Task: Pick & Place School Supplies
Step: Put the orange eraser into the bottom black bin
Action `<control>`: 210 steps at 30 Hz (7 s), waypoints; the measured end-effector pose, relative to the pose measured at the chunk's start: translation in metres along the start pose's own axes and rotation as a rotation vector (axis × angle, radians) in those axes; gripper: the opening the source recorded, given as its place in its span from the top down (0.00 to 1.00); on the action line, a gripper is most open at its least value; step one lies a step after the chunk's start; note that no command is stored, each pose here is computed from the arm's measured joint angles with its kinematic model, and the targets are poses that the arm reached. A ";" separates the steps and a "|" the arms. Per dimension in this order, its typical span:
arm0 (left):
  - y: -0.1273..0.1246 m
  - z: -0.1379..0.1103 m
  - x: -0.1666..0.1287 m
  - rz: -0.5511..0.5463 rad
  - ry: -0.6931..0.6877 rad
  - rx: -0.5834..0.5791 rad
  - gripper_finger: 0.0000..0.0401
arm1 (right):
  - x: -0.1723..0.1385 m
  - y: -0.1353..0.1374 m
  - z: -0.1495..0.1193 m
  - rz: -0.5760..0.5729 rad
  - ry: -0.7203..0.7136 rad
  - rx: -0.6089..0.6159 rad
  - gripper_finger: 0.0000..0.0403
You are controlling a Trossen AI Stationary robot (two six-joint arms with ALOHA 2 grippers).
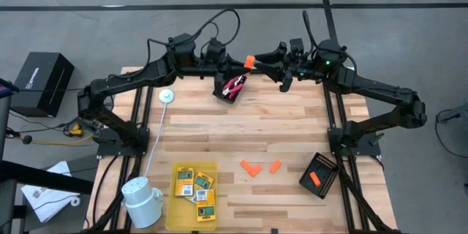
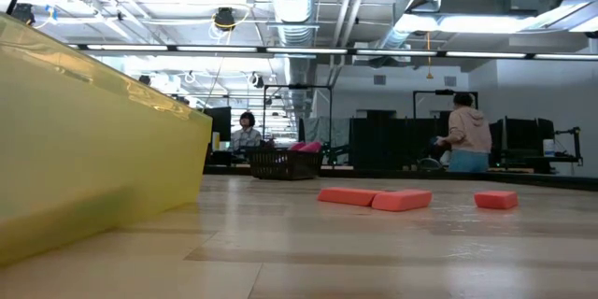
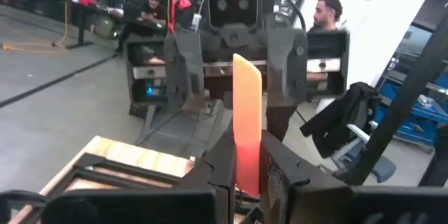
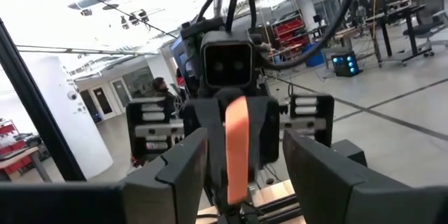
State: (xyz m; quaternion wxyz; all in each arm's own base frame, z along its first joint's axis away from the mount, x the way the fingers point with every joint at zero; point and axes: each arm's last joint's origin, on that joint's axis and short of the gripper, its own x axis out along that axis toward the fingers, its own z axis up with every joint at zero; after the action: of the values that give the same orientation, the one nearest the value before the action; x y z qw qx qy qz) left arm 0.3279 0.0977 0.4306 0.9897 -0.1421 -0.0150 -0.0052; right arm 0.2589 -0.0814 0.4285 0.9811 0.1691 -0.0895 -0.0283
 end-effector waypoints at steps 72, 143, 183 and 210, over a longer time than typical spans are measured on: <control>-0.004 -0.008 0.019 -0.091 -0.050 -0.036 0.93 | 0.002 0.007 -0.004 0.004 0.012 -0.048 0.96; 0.065 -0.058 -0.001 0.219 0.284 0.004 0.62 | -0.235 0.087 -0.245 -0.776 1.244 0.800 0.96; 0.036 -0.093 0.006 0.206 0.464 -0.059 0.62 | -0.127 0.067 -0.218 -0.426 0.452 0.695 0.73; -0.049 -0.223 0.018 -0.216 1.039 0.441 0.62 | -0.064 0.017 -0.150 -0.173 0.276 0.444 0.60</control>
State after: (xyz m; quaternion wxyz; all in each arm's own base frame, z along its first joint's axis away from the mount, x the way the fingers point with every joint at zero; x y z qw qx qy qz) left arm 0.3512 -0.0123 0.2312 0.8673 0.0913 0.4581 -0.1720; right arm 0.2240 -0.0111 0.2848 0.9168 0.3895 0.0559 -0.0683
